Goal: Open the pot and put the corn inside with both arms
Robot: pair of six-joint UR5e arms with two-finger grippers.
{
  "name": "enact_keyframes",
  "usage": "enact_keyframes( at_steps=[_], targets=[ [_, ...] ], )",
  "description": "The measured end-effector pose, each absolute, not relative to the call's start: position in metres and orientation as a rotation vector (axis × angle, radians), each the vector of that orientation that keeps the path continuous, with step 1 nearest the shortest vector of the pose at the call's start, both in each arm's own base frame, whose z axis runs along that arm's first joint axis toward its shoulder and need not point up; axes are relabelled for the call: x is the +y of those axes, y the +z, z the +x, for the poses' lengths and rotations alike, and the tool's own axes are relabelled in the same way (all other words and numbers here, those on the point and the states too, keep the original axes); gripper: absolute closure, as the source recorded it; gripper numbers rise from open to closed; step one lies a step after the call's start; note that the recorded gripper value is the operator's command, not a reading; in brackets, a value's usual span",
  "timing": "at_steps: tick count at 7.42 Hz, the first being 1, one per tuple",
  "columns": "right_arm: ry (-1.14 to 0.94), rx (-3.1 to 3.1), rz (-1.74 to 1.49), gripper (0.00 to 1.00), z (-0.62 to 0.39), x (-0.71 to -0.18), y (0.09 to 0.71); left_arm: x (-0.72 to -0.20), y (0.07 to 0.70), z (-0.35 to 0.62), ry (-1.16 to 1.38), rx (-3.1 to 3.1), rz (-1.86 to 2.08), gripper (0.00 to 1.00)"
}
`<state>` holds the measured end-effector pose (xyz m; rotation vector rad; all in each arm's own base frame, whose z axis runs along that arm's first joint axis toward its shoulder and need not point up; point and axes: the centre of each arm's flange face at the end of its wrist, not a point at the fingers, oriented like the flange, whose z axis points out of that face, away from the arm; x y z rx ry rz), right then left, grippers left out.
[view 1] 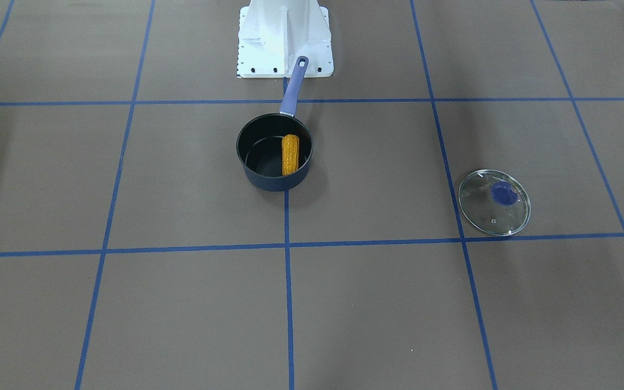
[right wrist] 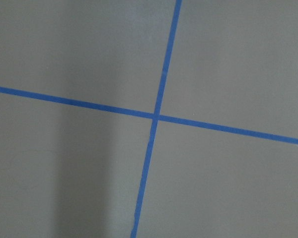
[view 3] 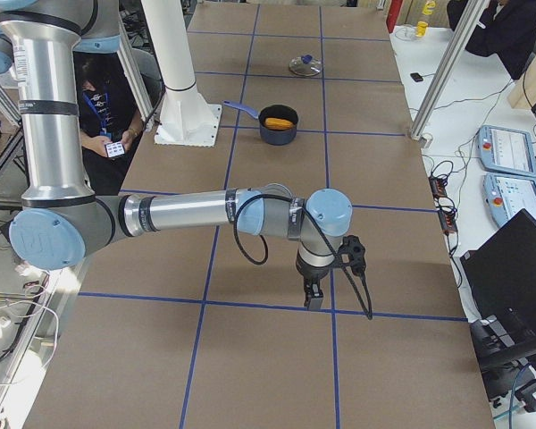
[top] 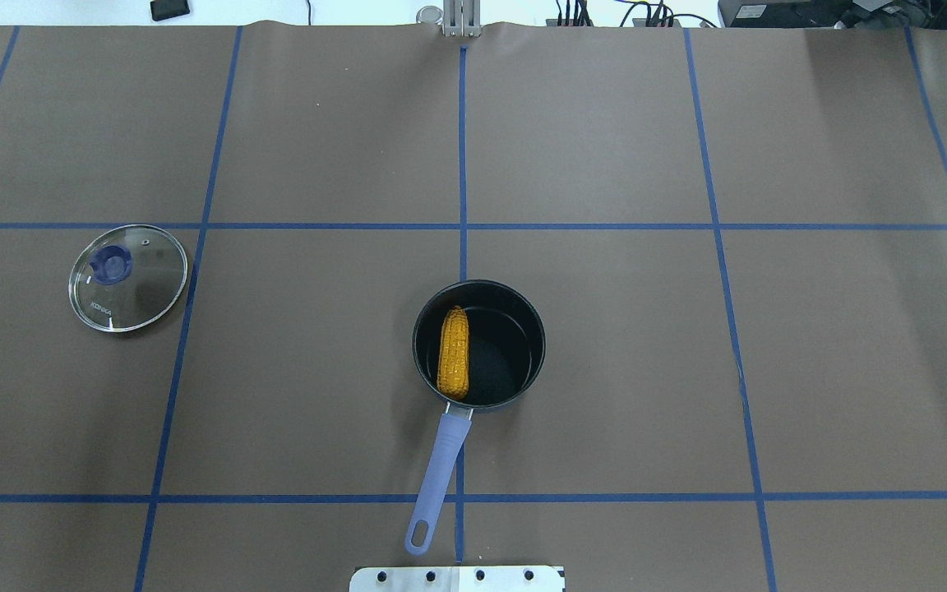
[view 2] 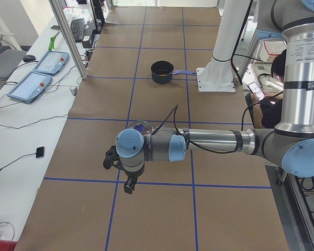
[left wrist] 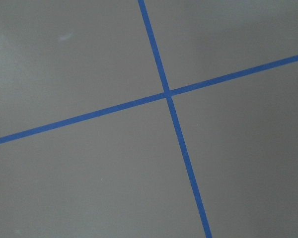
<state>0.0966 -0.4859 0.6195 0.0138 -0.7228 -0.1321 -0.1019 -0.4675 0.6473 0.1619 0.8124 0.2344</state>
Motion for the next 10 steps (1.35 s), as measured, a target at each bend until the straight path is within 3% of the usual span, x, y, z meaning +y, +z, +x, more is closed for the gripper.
enact_keyframes(
  at_steps=[10],
  targets=[
    [-0.209, -0.716, 0.087, 0.0, 0.072, -0.475, 0.64, -0.455, 0.652, -0.1, 0.237, 0.815, 0.165, 0.01]
  ],
)
